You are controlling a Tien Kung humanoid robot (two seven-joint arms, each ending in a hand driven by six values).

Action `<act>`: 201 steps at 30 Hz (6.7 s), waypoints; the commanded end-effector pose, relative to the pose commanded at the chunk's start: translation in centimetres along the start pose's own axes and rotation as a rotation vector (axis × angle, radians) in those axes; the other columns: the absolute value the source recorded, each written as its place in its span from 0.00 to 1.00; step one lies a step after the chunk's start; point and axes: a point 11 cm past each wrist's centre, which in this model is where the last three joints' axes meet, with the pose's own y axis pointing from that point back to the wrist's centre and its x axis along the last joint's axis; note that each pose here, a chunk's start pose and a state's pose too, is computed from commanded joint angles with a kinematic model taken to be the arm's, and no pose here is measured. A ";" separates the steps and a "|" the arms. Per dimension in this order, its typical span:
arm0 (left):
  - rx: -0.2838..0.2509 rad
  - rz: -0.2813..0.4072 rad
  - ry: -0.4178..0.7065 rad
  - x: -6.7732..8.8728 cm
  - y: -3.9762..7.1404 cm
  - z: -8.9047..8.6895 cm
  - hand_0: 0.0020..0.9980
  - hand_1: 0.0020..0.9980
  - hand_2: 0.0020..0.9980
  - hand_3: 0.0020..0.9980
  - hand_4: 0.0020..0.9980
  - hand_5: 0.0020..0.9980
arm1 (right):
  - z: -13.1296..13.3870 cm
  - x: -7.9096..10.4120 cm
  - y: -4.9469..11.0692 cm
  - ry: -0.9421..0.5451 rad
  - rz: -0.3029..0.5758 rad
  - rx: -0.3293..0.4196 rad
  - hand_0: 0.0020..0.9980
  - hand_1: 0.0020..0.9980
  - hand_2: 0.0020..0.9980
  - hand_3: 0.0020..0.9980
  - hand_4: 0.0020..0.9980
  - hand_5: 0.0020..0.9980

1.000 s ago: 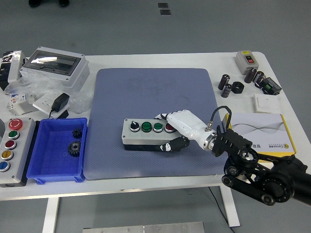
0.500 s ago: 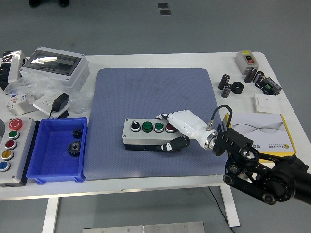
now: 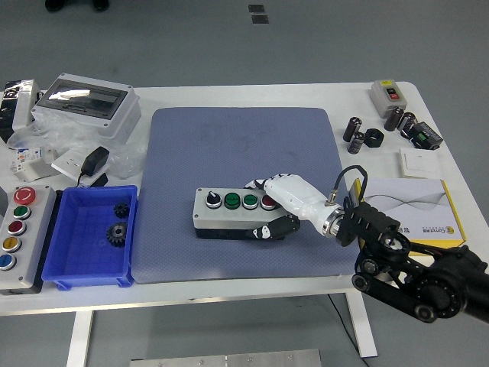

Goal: Pick up the button,place it on the desk,press the button,press the button

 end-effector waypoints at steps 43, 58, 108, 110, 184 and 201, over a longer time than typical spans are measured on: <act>0.006 0.001 -0.018 -0.1 0.0 -0.2 0.62 0.61 0.57 0.62 0.65 0.39 | 0.0 0.6 0.8 -0.205 -0.069 0.007 0.87 0.86 0.90 0.95 0.72 0.09; 0.009 0.000 -0.031 -0.2 0.0 -0.3 0.62 0.61 0.56 0.61 0.61 0.34 | -0.1 1.4 1.0 -0.202 -0.079 0.017 0.88 0.87 0.92 0.97 0.74 0.11; 0.011 -0.007 -0.035 -0.6 0.0 -0.2 0.62 0.60 0.55 0.60 0.57 0.27 | -0.6 9.0 6.2 -0.189 -0.237 -0.128 0.06 0.21 0.23 0.75 0.29 0.03; 0.011 -0.007 -0.036 -0.6 0.0 -0.2 0.62 0.60 0.55 0.60 0.57 0.27 | -0.8 8.7 5.8 -0.192 -0.240 -0.123 0.06 0.21 0.23 0.75 0.29 0.03; 0.017 -0.016 -0.038 -1.1 0.0 -0.7 0.62 0.60 0.55 0.60 0.58 0.31 | 5.9 6.4 3.9 -1.278 0.576 0.015 0.79 0.78 0.80 0.82 0.98 0.93; 0.025 -0.016 -0.027 -1.2 -0.1 -1.0 0.62 0.61 0.55 0.60 0.58 0.31 | 7.0 5.0 5.0 -1.415 0.620 0.021 0.86 0.81 0.83 0.82 0.98 1.00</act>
